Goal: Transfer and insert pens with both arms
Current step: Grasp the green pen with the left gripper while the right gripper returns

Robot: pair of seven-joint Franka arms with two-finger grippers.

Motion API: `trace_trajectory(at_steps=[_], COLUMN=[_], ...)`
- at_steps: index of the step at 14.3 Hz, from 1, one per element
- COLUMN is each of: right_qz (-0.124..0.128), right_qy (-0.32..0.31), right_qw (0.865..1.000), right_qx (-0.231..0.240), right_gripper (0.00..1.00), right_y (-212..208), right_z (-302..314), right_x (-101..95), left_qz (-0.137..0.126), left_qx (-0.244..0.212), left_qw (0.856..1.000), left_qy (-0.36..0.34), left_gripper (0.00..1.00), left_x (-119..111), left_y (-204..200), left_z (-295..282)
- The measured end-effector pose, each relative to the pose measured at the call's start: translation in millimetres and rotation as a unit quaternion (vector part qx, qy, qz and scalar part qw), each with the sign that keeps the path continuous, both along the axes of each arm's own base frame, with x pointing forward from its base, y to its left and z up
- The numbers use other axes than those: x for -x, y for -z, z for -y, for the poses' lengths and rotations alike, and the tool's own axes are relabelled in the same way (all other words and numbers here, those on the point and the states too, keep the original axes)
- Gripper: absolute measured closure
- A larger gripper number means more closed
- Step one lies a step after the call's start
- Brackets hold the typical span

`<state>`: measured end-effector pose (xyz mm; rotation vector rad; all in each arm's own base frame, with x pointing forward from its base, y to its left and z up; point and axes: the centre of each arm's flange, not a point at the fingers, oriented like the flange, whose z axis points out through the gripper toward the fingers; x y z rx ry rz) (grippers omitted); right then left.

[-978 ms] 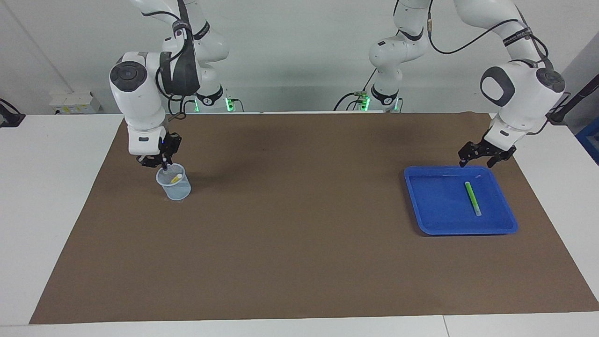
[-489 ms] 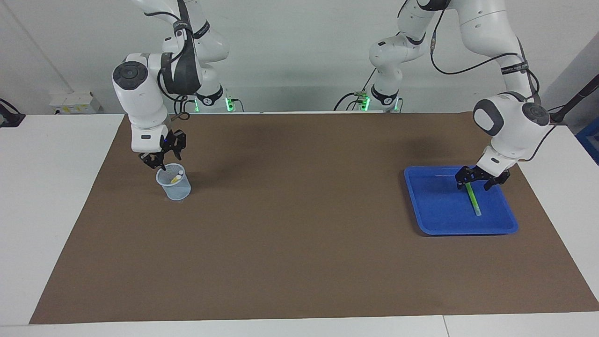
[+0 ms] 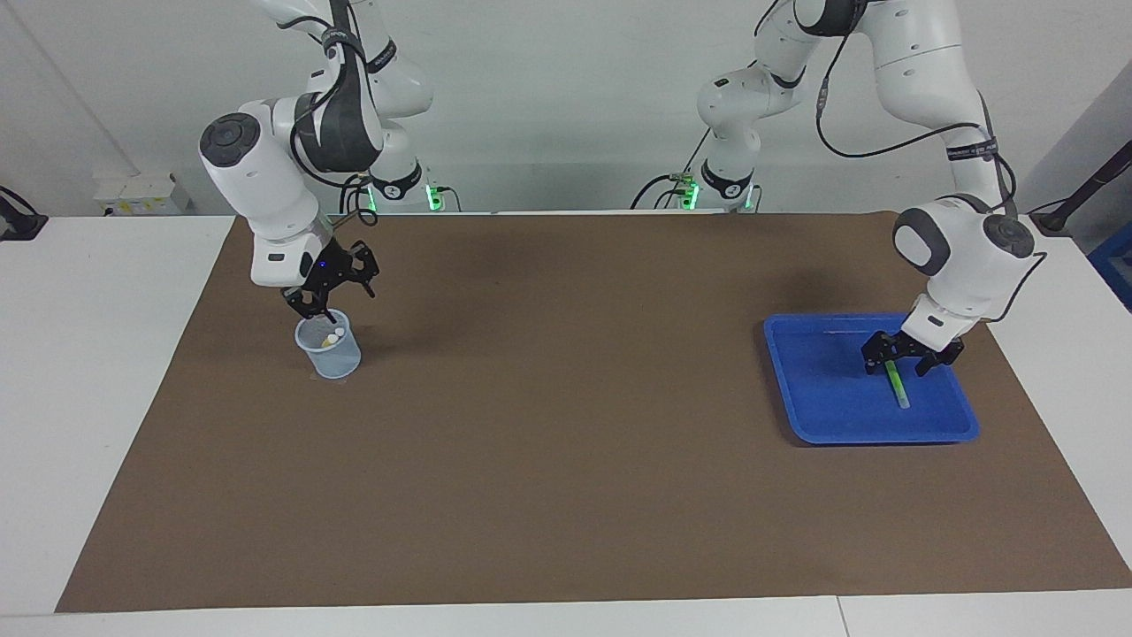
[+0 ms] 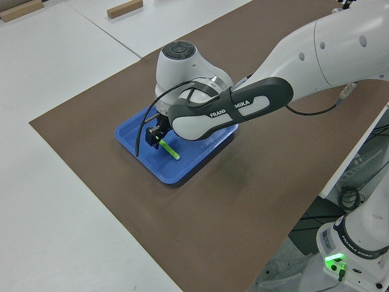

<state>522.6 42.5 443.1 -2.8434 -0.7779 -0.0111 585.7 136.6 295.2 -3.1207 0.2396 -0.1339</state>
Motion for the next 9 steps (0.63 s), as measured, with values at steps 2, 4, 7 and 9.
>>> trace_trajectory(at_steps=[2, 4, 7, 9], right_qz=[-0.013, -0.027, -0.036, -0.031], right_qy=[0.049, 0.094, 0.146, 0.176], right_qw=[0.998, 0.995, 0.987, 0.982], right_qx=[-0.021, -0.037, -0.051, -0.054], right_gripper=[0.20, 0.20, 0.20, 0.20], right_y=[-1, -2, -5, -8], right_z=[-23, -43, -65, -86], right_x=[1.8, 3.9, 4.9, 5.8], left_qz=[0.001, 0.003, 0.006, 0.009], left_qx=[0.000, 0.000, -0.001, -0.002], left_qw=[1.000, 1.000, 1.000, 1.000], left_qy=[0.000, 0.000, 0.000, -0.001], left_gripper=[0.20, 0.30, 0.52, 0.76], left_x=[-1, -1, -2, -4], left_y=[4, 3, 0, -2], left_z=[0, 0, -1, -3])
